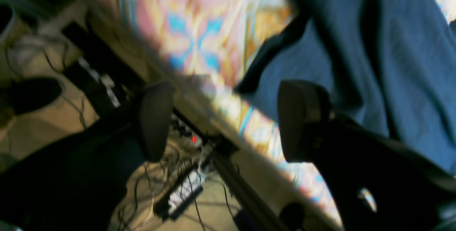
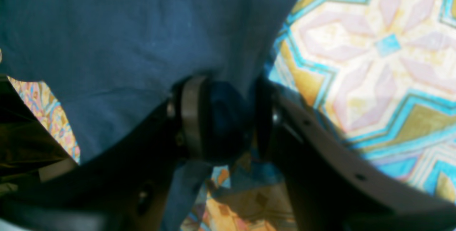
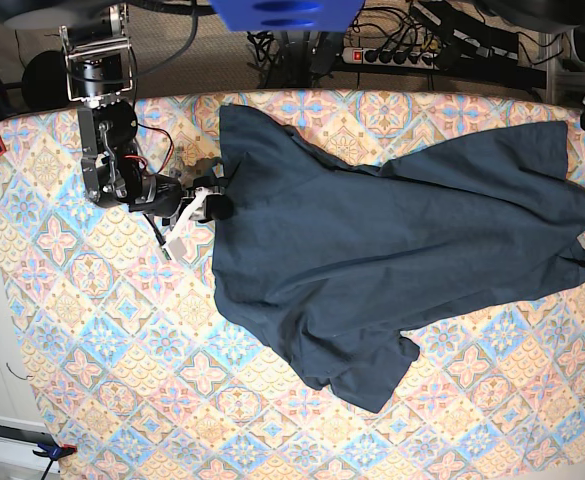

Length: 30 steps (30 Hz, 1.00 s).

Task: Layout the t-shirt on the table in an organized manner, then fold the t-shirt properly
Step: 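Grasp the t-shirt hem corner with the left gripper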

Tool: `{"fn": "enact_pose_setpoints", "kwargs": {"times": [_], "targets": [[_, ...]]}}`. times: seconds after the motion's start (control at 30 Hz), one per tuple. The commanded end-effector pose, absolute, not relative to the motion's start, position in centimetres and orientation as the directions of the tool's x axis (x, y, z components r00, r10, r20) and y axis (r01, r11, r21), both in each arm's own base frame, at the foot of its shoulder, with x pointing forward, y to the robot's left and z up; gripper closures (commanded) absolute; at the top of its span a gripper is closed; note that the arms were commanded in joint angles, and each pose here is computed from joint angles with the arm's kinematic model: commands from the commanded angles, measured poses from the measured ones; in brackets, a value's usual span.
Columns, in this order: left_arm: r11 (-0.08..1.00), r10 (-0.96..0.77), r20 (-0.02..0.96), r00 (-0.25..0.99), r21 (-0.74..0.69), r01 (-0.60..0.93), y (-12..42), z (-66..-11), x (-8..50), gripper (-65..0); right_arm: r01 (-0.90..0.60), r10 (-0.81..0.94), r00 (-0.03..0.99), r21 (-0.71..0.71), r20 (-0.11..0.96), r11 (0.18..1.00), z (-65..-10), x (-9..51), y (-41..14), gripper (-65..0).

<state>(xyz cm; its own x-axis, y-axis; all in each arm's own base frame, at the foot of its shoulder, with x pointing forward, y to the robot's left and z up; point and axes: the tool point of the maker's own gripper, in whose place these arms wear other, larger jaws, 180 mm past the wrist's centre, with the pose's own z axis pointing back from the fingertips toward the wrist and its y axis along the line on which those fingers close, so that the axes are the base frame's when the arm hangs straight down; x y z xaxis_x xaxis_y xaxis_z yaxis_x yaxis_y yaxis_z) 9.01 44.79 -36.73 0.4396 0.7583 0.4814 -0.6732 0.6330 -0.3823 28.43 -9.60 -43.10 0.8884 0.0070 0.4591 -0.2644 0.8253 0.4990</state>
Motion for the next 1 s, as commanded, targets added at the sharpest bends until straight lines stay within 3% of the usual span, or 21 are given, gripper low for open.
{"fn": "enact_pose_setpoints", "kwargs": {"times": [0.0,0.13,0.33,0.67,0.97], "targets": [[0.675,0.715,0.533,0.452,-0.362,-0.643,45.5,-34.8,9.6,-44.2,-0.259,0.036,0.906,0.485,0.423,0.835,-43.7,27.7,-10.0,-21.1],[0.716,0.676,0.542,0.498,-0.326,-0.617,43.1,-34.3,8.4,-44.2,-0.244,0.014,0.904,0.490,0.427,0.837,-43.5,27.9,-10.4,-19.7],[0.736,0.662,0.533,0.527,-0.332,-0.590,41.4,-34.9,9.0,-44.2,-0.168,-0.101,0.891,0.530,0.442,0.831,-42.9,29.0,-11.0,-0.6],[0.756,0.623,0.595,0.508,-0.292,-0.586,42.3,-34.7,12.4,-44.2,-0.158,-0.115,0.888,0.529,0.446,0.834,-42.7,29.2,-11.4,-0.4],[0.679,0.717,0.496,0.490,-0.336,-0.653,41.5,-38.9,12.0,-44.2,-0.149,-0.127,0.884,0.528,0.451,0.836,-42.6,29.3,-11.8,-0.4]]}}
